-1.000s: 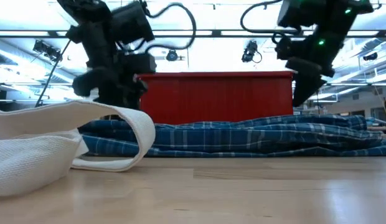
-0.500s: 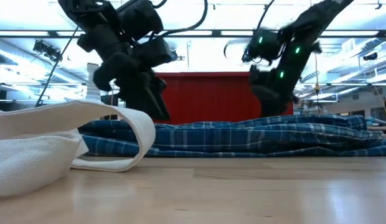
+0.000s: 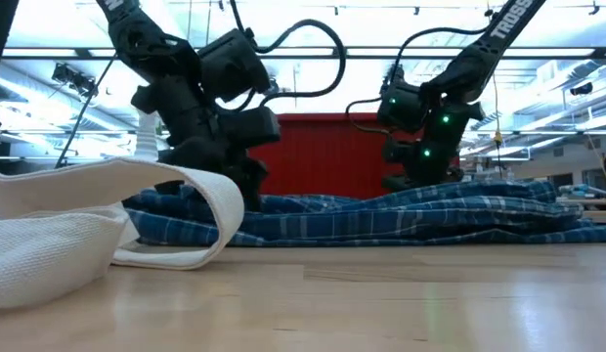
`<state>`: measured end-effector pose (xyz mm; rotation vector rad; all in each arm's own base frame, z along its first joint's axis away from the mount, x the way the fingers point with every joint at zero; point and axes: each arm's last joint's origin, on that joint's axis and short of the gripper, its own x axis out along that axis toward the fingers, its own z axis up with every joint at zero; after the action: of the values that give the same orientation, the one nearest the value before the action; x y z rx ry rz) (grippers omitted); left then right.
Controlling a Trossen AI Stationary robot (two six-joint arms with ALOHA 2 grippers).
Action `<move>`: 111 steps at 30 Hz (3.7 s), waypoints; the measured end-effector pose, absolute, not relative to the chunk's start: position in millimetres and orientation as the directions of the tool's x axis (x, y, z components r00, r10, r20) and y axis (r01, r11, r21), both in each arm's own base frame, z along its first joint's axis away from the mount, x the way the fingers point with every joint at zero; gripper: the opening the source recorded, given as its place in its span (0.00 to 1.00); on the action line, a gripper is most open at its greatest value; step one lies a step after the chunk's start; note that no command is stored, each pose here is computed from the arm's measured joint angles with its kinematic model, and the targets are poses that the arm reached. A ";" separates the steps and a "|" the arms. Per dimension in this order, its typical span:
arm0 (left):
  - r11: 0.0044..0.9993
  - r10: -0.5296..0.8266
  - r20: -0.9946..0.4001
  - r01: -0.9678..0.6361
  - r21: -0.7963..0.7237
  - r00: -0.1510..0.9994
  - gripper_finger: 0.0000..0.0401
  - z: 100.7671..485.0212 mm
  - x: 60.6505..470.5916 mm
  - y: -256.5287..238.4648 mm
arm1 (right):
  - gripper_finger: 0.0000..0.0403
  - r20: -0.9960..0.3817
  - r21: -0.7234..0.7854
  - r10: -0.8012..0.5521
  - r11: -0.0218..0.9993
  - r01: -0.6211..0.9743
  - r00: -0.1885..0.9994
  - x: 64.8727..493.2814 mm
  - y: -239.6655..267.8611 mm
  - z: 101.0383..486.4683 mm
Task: Fold Laundry from Bin
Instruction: Fold the blue pants
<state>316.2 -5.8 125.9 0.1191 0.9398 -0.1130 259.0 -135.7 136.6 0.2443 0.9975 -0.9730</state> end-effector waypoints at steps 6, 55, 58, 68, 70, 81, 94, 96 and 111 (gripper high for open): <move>0.975 -0.114 -0.804 0.220 0.022 0.584 0.52 130.7 313.8 -18.0 | 0.19 -0.702 -0.323 -0.687 0.544 0.774 0.190 260.7 -139.1 152.6; 0.950 0.312 -0.725 -0.196 0.243 0.614 0.52 143.2 292.5 133.1 | 0.19 -0.971 -0.215 -0.235 0.760 0.614 -0.050 201.7 70.2 162.2; 0.949 0.315 -0.718 -0.185 0.256 0.621 0.52 151.1 289.9 132.0 | 0.19 -0.965 -0.246 -0.249 0.735 0.632 -0.086 192.4 71.4 168.2; 0.989 0.131 -0.713 -0.037 0.145 0.689 0.52 187.0 275.0 109.9 | 0.19 -0.946 -0.120 -0.294 0.705 0.699 0.135 178.3 75.6 197.8; 0.995 0.064 -0.733 0.013 0.099 0.677 0.52 185.7 275.1 99.9 | 0.19 -0.923 -0.118 -0.339 0.701 0.703 0.183 178.0 73.9 201.6; 0.979 0.020 -0.855 0.165 0.122 0.519 0.52 181.7 267.2 53.1 | 0.19 -0.814 -0.245 -0.521 0.710 0.660 0.257 201.7 63.5 190.0; 0.972 -0.104 -0.875 0.235 0.012 0.473 0.52 181.0 266.3 16.4 | 0.19 -0.915 -0.256 -0.397 0.705 0.661 0.069 200.7 57.0 177.3; 0.974 -0.073 -0.887 0.224 0.035 0.456 0.52 180.1 264.8 16.0 | 0.18 -0.933 -0.272 -0.358 0.676 0.685 -0.016 193.9 56.6 177.1; 0.982 -0.053 -0.908 0.186 0.028 0.415 0.52 169.1 268.5 11.4 | 0.09 -0.930 -0.309 -0.351 0.582 0.752 -0.110 182.0 26.1 148.3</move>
<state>268.5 11.4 169.1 0.1321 1.1337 -0.1507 182.0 26.1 148.3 0.3739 1.3896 -0.9711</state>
